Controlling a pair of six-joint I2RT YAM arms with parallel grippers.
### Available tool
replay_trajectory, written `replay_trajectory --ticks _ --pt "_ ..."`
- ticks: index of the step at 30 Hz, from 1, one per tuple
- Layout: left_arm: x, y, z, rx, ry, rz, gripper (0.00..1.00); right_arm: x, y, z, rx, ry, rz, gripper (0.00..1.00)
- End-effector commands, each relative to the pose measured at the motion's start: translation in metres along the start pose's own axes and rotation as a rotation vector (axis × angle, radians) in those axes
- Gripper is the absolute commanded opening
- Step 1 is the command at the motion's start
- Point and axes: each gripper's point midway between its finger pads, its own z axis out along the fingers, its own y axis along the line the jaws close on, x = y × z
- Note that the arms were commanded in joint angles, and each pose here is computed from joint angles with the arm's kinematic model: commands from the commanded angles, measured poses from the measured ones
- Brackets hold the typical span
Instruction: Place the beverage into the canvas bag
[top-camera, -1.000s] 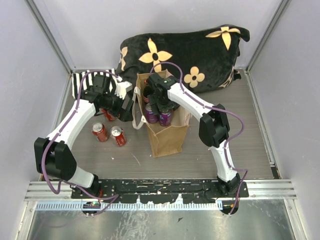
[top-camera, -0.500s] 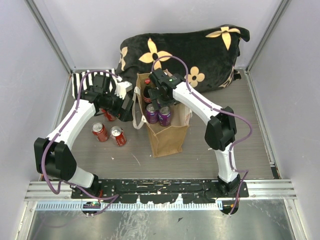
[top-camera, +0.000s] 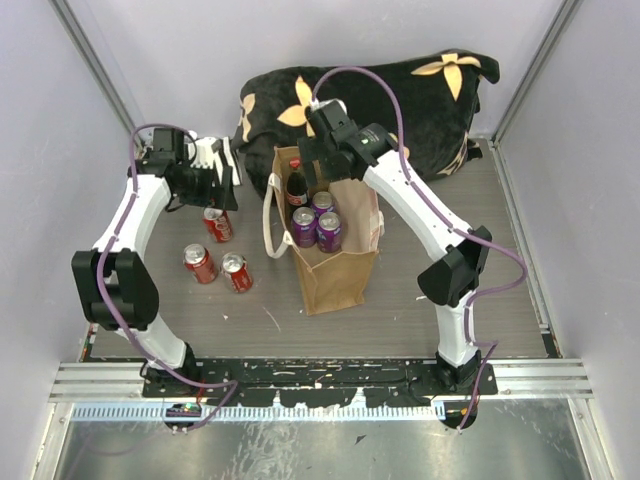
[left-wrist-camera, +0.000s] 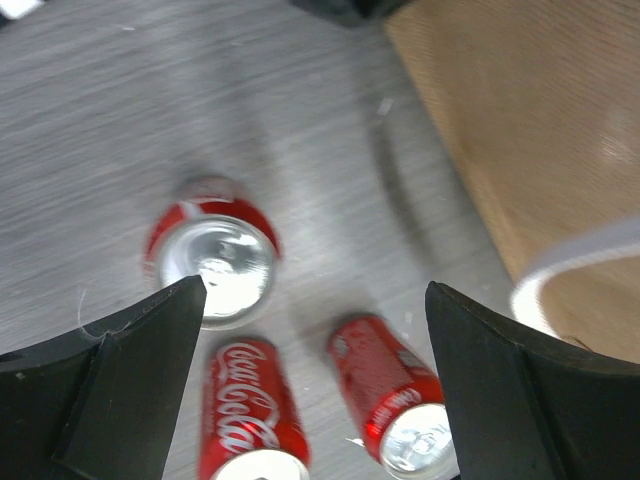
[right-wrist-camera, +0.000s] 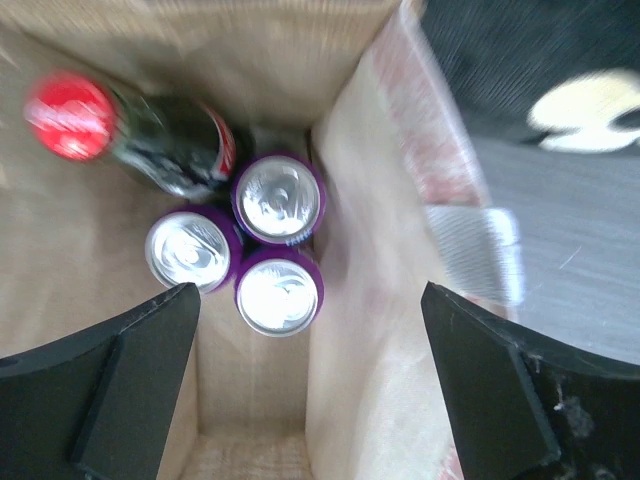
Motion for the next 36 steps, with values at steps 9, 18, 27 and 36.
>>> replay_trajectory --ticks 9,18,27,36 --pt "-0.001 0.067 0.026 -0.220 0.140 0.038 0.98 -0.051 -0.049 -0.051 0.041 -0.183 0.119 1.00" --pt "0.011 0.071 0.029 -0.228 0.213 0.030 0.98 -0.042 -0.057 -0.046 0.053 -0.160 0.125 1.00" --pt "0.009 0.045 0.020 -0.156 0.178 0.060 0.98 -0.034 -0.056 -0.037 0.045 -0.132 0.120 1.00" --pt "-0.003 0.039 0.013 -0.162 0.132 0.068 0.98 -0.031 -0.054 -0.033 0.039 -0.127 0.135 1.00"
